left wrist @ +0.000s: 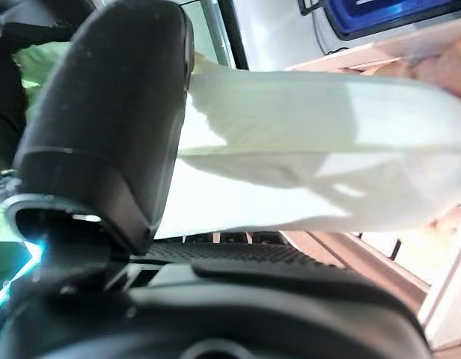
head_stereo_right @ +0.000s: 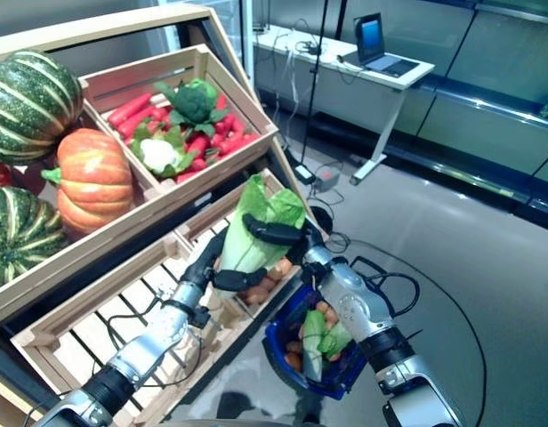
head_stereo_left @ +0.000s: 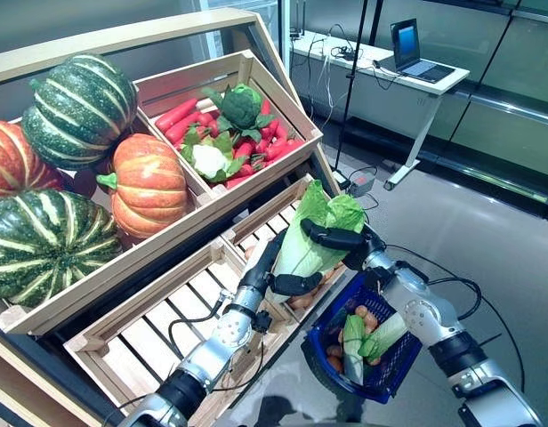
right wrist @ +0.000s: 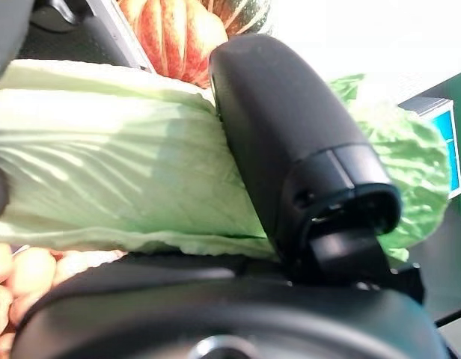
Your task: Put vegetables into the basket
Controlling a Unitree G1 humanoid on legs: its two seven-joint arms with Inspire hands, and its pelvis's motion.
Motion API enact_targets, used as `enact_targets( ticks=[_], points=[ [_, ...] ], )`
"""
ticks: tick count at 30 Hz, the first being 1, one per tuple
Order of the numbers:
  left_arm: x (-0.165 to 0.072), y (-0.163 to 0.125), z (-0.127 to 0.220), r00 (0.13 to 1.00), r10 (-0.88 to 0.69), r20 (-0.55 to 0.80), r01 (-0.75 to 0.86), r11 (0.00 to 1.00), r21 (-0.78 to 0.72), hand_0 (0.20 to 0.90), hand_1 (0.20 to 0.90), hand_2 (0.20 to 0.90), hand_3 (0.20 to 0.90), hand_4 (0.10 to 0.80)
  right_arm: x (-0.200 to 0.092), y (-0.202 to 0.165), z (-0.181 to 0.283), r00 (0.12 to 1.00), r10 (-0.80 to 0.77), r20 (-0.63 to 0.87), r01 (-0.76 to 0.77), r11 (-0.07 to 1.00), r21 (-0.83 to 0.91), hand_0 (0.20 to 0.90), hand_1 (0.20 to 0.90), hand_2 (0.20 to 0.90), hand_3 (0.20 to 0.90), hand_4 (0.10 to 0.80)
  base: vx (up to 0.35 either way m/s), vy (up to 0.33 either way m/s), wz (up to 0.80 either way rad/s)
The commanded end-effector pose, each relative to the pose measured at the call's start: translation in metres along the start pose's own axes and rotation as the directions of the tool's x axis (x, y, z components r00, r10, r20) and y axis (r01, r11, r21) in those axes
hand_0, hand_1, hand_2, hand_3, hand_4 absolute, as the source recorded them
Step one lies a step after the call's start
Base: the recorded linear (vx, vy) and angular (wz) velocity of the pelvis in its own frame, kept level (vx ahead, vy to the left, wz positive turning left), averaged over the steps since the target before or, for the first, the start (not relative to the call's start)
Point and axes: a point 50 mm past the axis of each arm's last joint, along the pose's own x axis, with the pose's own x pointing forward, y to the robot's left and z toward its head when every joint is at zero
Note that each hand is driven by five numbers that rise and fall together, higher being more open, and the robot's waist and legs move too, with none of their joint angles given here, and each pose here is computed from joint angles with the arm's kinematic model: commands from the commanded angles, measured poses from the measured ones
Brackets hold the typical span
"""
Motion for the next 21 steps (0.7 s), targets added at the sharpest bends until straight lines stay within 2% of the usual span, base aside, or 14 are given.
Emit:
enact_targets(
  ticks=[1, 4, 12, 21],
  points=[
    [-0.007, 0.08, -0.037, 0.947, 0.281, -0.157, -0.25, 0.949, 0.191, 0.9, 0.9, 0.9, 0.9, 0.8, -0.02, -0.022, 0.107, 0.895, -0.001, 0.446, 0.079, 0.984, -0.158, 0.3, 0.3, 0.3, 0.3, 0.4, 0.0, 0.0, 0.0],
    [-0.011, 0.082, -0.043, 0.935, 0.303, -0.183, -0.267, 0.943, 0.2, 0.9, 0.9, 0.9, 0.9, 0.8, -0.024, -0.027, 0.105, 0.897, -0.016, 0.442, 0.102, 0.98, -0.171, 0.3, 0.3, 0.3, 0.3, 0.4, 0.0, 0.0, 0.0],
    [-0.031, 0.086, -0.078, 0.853, 0.372, -0.366, -0.289, 0.921, 0.262, 0.9, 0.9, 0.9, 0.9, 0.8, -0.034, -0.04, 0.105, 0.891, -0.064, 0.449, 0.163, 0.969, -0.185, 0.3, 0.3, 0.3, 0.3, 0.4, 0.0, 0.0, 0.0],
    [-0.036, 0.087, -0.087, 0.808, 0.411, -0.422, -0.311, 0.906, 0.287, 0.9, 0.9, 0.9, 0.9, 0.8, -0.036, -0.041, 0.103, 0.89, -0.075, 0.45, 0.177, 0.966, -0.189, 0.3, 0.3, 0.3, 0.3, 0.4, -0.002, 0.0, -0.01]
  ],
)
